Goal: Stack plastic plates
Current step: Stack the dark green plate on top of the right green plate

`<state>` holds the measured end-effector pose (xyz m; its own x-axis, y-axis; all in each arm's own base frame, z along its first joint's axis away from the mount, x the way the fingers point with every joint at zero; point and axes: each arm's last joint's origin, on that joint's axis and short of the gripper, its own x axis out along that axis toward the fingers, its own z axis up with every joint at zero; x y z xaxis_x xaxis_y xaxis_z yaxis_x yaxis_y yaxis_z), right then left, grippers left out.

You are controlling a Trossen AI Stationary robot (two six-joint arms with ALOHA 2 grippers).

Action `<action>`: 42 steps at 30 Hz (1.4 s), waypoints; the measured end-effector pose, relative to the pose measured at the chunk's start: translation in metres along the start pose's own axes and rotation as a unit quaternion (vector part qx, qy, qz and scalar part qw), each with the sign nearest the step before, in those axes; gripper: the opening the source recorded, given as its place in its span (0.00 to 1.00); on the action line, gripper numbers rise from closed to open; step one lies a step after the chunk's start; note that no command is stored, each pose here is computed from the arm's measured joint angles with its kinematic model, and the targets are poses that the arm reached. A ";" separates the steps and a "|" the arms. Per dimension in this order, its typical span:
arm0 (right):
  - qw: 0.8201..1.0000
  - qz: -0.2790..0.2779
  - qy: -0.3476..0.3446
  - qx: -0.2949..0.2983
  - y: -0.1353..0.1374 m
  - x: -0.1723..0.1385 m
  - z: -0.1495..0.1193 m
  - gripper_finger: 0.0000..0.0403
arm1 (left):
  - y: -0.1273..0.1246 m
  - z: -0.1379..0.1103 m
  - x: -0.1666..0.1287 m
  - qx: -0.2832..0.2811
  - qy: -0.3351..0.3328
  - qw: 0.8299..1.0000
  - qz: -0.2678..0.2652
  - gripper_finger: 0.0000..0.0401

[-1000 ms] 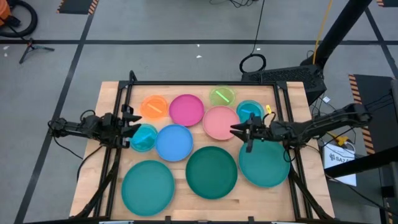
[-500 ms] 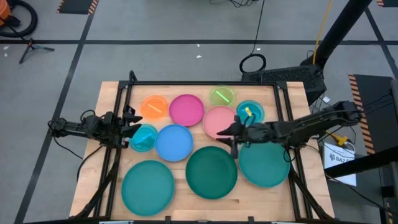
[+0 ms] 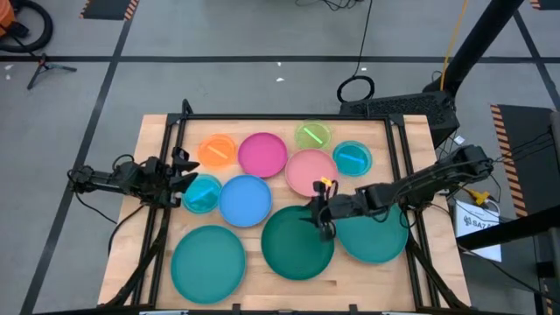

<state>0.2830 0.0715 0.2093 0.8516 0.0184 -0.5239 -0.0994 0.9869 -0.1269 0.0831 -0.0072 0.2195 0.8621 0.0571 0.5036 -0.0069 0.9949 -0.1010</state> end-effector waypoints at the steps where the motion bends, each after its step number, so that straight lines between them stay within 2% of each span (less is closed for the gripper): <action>1: 1.000 -0.005 0.003 0.009 0.000 0.001 0.003 0.28 | 0.000 0.000 0.000 0.013 -0.002 1.000 0.002 0.38; 5: 0.998 -0.017 0.042 0.039 0.000 0.006 0.013 0.28 | 0.001 0.004 0.000 0.068 -0.018 0.997 0.017 0.38; 8: 0.989 -0.061 0.082 0.104 -0.003 0.007 0.019 0.28 | 0.001 0.006 0.000 0.098 -0.026 0.994 0.028 0.38; 12: 0.962 -0.120 0.142 0.199 -0.011 0.002 0.022 0.28 | 0.002 0.006 0.000 0.118 -0.027 0.992 0.030 0.38; 18: 0.921 -0.137 0.191 0.312 -0.016 -0.004 0.017 0.28 | 0.002 0.006 0.000 0.120 -0.027 0.992 0.031 0.38; 23: 0.919 -0.125 0.196 0.319 -0.014 -0.004 0.017 0.28 | 0.002 0.005 0.000 0.121 -0.022 0.992 0.031 0.38; 33: 0.929 -0.105 0.143 0.325 -0.013 0.001 0.027 0.28 | 0.002 0.005 0.000 0.121 -0.019 0.992 0.032 0.38; 37: 0.917 -0.118 0.110 0.366 -0.017 0.003 0.031 0.28 | 0.002 0.004 0.000 0.121 -0.019 0.992 0.032 0.38; 42: 0.915 -0.122 0.120 0.366 -0.016 0.013 0.026 0.28 | 0.002 0.004 0.000 0.121 -0.019 0.992 0.032 0.38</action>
<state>0.3088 0.0606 0.2267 0.6567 -0.1653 -0.7358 0.5242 0.8016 0.2877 0.0807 -0.0051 0.2231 0.8366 0.1194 0.5347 -0.1867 0.9797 0.0734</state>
